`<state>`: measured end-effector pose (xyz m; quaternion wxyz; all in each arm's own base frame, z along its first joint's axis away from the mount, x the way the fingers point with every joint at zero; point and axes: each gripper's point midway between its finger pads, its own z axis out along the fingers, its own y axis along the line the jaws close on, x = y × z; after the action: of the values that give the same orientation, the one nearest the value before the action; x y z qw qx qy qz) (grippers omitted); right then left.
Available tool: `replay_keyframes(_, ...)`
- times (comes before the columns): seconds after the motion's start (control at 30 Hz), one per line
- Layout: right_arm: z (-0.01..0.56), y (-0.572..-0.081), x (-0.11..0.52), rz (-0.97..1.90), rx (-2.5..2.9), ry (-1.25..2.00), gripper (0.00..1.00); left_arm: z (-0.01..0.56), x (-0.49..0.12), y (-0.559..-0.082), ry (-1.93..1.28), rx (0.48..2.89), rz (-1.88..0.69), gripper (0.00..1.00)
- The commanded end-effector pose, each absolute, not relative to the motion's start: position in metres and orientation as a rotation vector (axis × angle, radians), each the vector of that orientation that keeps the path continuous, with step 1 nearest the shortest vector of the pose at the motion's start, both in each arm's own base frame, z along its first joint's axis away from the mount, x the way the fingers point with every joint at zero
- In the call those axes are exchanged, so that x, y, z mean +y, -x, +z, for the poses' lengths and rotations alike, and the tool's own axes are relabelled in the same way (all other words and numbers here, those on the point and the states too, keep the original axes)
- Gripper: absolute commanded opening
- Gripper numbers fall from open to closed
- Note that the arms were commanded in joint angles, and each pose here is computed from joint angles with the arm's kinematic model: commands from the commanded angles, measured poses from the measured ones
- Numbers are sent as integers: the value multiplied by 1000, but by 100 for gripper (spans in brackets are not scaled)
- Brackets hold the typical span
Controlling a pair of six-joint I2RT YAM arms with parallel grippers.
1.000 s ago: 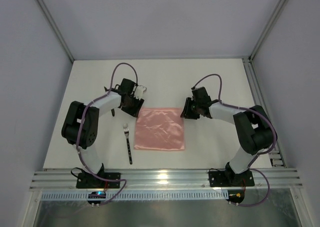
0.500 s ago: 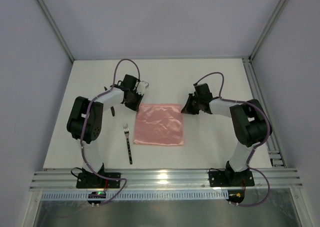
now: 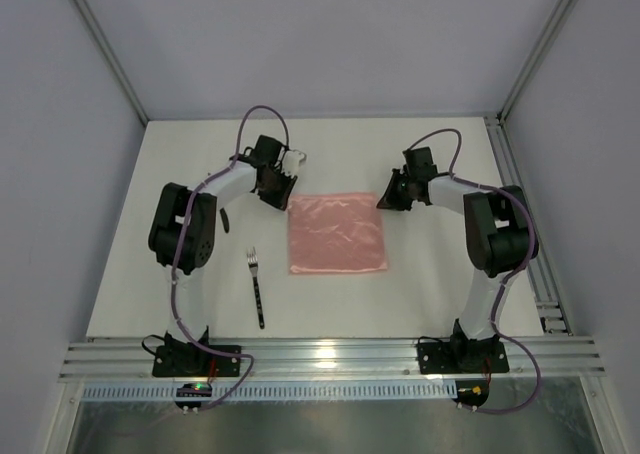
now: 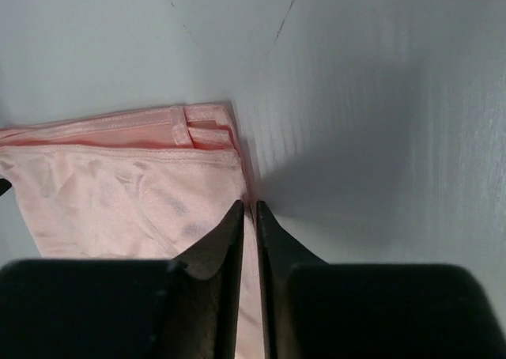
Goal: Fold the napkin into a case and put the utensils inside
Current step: Smooth out the square-folded napkin at the center of the board.
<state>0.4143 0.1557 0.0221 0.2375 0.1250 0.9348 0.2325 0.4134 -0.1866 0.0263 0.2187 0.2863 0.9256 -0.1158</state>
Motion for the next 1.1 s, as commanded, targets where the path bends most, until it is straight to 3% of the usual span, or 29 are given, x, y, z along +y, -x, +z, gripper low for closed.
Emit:
replay_keyframes(0.0, 37, -414, 153, 617, 2557, -307, 18, 53, -182, -425, -786, 2510, -263, 31)
replay_keyframes(0.1, 57, -408, 148, 599, 2521, -304, 28, 82, -172, -425, -756, 2464, -199, 39)
replay_keyframes(0.2, 72, -399, 140, 551, 2500, -305, 39, 113, -166, -411, -722, 2410, -189, 40)
replay_keyframes(0.33, 99, -372, 134, 470, 2453, -286, 43, 129, -183, -359, -845, 2366, -291, 33)
replay_keyframes(0.43, 106, -347, 151, 508, 2431, -249, 32, 108, -214, -290, -1145, 2378, -373, 22)
replay_keyframes(0.5, 97, -326, 171, 562, 2457, -194, 18, 89, -235, -247, -1359, 2366, -423, 18)
replay_keyframes(0.63, 69, -293, 210, 782, 2503, -181, 4, 55, -254, -235, -1485, 2359, -372, 16)
replay_keyframes(1.07, -1, -269, 186, 617, 2673, -229, 4, 18, -222, -224, -1581, 2457, -223, 12)
